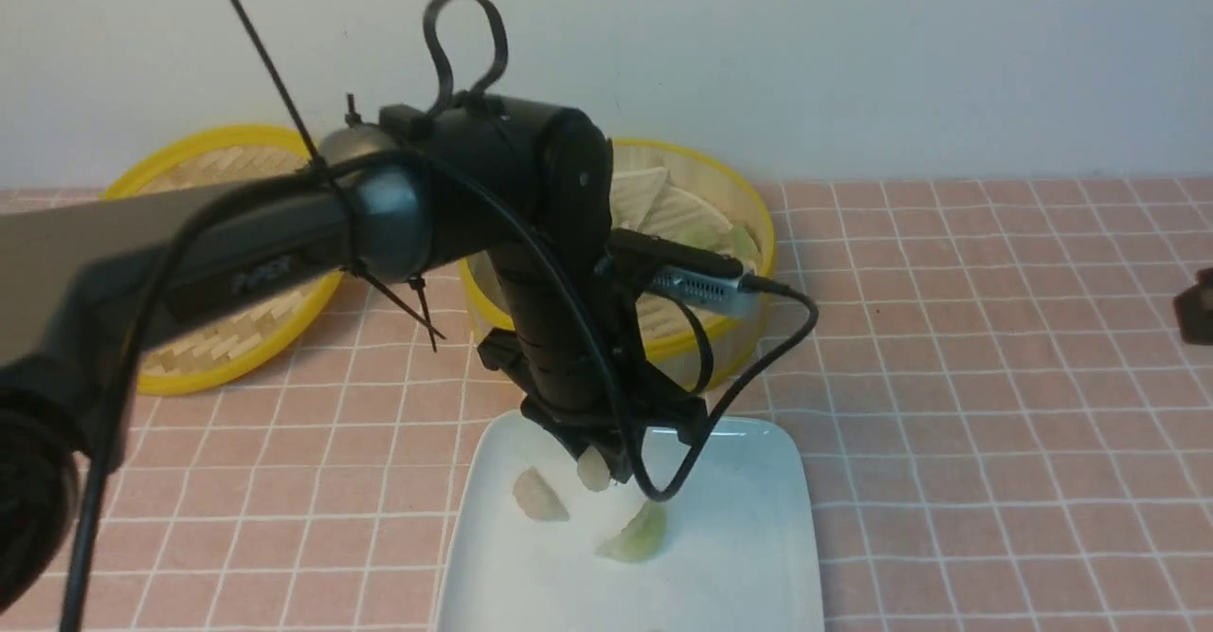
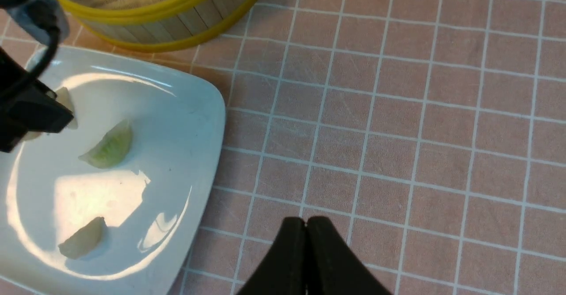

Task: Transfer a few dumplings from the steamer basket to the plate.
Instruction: Use the left arm to put the dumpling into the plate, then use the right arm to grab a dumpling from inside the steamer

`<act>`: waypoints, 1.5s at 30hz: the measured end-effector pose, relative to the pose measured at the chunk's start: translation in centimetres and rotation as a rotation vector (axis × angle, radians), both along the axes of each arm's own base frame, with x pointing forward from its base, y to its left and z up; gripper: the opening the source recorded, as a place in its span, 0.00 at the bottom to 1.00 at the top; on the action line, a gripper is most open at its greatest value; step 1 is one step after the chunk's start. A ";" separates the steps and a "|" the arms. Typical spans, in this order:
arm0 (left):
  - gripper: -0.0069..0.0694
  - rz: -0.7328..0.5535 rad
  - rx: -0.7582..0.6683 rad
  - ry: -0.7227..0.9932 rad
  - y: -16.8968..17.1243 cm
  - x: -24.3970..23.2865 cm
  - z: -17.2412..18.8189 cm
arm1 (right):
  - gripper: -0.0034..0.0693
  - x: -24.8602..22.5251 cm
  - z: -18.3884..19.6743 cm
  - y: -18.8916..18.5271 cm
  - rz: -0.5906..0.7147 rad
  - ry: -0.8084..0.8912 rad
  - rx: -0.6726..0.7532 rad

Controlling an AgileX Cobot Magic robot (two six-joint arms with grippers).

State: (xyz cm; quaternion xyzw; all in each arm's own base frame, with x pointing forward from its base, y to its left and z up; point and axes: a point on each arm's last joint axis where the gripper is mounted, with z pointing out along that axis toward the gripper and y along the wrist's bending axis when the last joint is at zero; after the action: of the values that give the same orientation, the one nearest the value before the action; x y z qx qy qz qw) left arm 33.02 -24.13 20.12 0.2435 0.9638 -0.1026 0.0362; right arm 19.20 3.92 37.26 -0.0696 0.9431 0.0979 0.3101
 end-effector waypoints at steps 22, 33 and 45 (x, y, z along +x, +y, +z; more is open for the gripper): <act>0.08 0.021 0.061 -0.326 4.3 -1.7 13.8 | 0.08 14.3 -0.6 8.5 0.269 0.029 -0.004; 0.08 0.163 -0.032 -0.378 11.5 -12.8 18.3 | 0.45 24.9 -10.8 15.8 0.350 0.109 -0.058; 0.08 0.291 -0.081 -0.465 15.6 -18.2 19.4 | 0.74 29.4 -19.9 21.4 0.413 0.124 -0.061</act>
State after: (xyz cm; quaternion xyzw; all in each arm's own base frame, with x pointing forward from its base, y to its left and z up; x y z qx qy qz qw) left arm 14.82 -8.50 39.55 0.1177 0.9495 -0.0762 0.2807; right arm 48.55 25.34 17.35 -0.2645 0.9286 0.1349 0.2226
